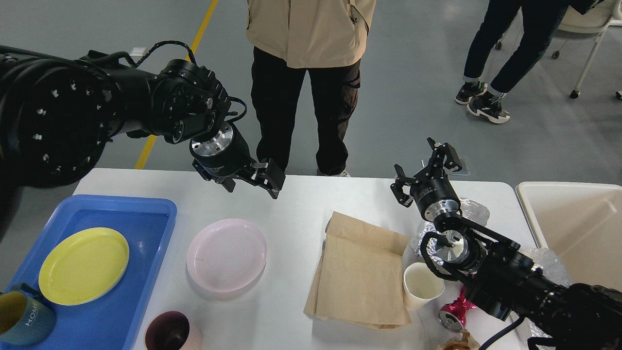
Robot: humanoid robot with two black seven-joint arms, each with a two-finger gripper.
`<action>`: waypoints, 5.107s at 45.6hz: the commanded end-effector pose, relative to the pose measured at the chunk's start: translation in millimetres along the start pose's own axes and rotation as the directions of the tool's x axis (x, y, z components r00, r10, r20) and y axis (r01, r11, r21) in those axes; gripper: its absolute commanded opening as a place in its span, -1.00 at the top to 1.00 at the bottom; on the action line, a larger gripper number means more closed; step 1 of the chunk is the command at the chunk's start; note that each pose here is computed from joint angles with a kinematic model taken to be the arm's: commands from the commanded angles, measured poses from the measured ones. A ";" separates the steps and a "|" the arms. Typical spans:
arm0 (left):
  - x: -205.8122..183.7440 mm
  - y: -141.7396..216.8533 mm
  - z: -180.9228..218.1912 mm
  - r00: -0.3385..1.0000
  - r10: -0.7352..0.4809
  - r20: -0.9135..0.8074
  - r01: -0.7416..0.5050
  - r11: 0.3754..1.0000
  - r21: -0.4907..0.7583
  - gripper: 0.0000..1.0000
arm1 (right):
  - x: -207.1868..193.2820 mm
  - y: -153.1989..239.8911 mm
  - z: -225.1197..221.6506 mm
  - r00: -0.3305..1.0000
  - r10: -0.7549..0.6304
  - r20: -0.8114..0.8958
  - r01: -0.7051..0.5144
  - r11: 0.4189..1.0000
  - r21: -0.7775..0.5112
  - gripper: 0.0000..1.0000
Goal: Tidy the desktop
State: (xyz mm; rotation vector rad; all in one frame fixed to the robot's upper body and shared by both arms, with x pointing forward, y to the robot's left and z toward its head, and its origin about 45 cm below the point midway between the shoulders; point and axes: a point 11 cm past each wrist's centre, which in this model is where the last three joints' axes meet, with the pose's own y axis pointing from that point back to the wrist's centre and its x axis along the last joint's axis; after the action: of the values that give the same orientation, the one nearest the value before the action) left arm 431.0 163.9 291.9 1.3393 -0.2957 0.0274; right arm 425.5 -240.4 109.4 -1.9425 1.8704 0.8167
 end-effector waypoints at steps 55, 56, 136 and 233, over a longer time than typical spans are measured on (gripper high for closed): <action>-126.3 -6.9 -51.3 0.846 -0.475 -0.244 0.510 0.853 0.108 -1.00 | 0.3 0.0 -0.4 1.000 0.000 0.000 0.000 1.000 0.001 -1.00; -130.4 -5.6 -56.3 0.839 -0.481 -0.255 0.523 0.843 0.128 -1.00 | 0.3 0.0 -0.4 1.000 0.000 0.000 0.000 1.000 0.001 -1.00; -220.9 -55.7 -108.1 0.897 -0.302 -0.324 0.417 0.821 0.390 -0.97 | 0.3 0.0 -0.4 1.000 0.000 0.000 0.000 1.000 0.001 -1.00; -253.5 -97.4 -127.4 0.960 -0.180 -0.215 0.259 0.863 0.434 -0.28 | 0.3 0.0 -0.4 1.000 0.000 0.000 0.000 1.000 0.001 -1.00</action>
State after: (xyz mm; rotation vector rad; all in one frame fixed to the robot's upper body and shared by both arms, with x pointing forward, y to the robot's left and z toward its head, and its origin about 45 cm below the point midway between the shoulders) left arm 229.8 302.2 116.4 1.8361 0.0178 0.0156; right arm 425.5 -240.5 109.5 -1.9426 1.8701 0.8164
